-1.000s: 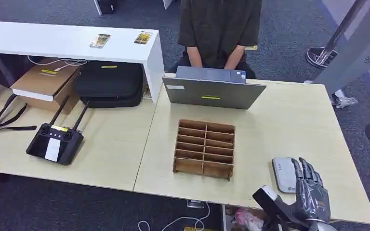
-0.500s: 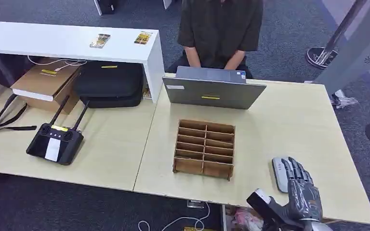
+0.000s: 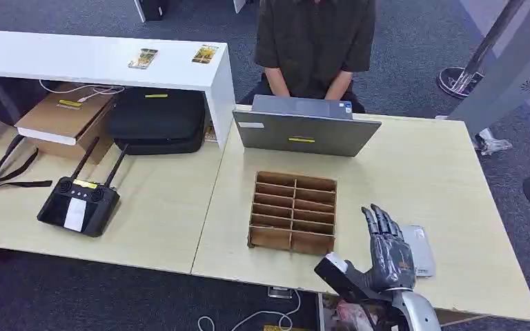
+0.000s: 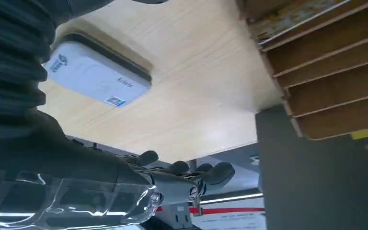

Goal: Pass the card to the sensor for recognition and then transmit it.

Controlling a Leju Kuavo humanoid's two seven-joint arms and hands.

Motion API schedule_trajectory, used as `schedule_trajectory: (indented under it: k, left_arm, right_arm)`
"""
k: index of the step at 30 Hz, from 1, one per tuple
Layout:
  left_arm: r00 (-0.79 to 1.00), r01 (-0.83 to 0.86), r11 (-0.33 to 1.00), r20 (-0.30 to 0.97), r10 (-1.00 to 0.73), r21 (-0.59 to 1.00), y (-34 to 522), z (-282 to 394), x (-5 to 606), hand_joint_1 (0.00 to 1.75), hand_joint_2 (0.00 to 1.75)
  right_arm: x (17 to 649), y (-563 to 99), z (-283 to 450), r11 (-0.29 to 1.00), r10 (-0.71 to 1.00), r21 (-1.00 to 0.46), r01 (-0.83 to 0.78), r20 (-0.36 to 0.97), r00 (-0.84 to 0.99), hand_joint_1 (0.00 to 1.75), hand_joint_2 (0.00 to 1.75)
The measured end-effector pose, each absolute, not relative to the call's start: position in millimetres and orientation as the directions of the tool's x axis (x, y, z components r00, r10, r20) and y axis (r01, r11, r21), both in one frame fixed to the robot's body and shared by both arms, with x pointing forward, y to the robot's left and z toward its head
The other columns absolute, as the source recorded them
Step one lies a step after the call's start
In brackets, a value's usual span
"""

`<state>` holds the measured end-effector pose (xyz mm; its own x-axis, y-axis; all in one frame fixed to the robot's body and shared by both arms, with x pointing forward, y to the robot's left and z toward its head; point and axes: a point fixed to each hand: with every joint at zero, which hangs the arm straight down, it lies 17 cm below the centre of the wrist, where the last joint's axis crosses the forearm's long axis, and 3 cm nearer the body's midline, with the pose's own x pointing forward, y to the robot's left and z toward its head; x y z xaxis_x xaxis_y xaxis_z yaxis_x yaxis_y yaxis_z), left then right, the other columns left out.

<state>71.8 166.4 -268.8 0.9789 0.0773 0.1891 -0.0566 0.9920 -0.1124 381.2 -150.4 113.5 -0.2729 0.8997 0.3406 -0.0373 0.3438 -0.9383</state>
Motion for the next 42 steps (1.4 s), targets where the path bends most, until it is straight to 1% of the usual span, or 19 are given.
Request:
schedule_trajectory:
  k: [7, 14, 42]
  left_arm:
    - [0.979, -0.055, 0.992, 0.190, 0.077, -0.115, 166.1, -268.7, 72.3, 0.00, 0.00]
    - [0.979, -0.048, 0.991, 0.191, 0.071, -0.122, 164.6, -268.2, 72.5, 0.00, 0.00]
    - [0.979, -0.048, 0.992, 0.191, 0.070, -0.120, 166.9, -268.6, 72.4, 0.00, 0.00]
  right_arm:
    - [388.9, -121.0, 118.5, 0.362, 0.877, -0.931, -0.044, 0.357, -0.321, 0.00, 1.75]
    - [395.1, -104.9, 122.3, 0.383, 0.863, -0.922, -0.052, 0.378, -0.335, 0.00, 1.75]
    - [398.5, -96.0, 115.3, 0.387, 0.859, -0.919, -0.076, 0.389, -0.334, 0.00, 1.75]
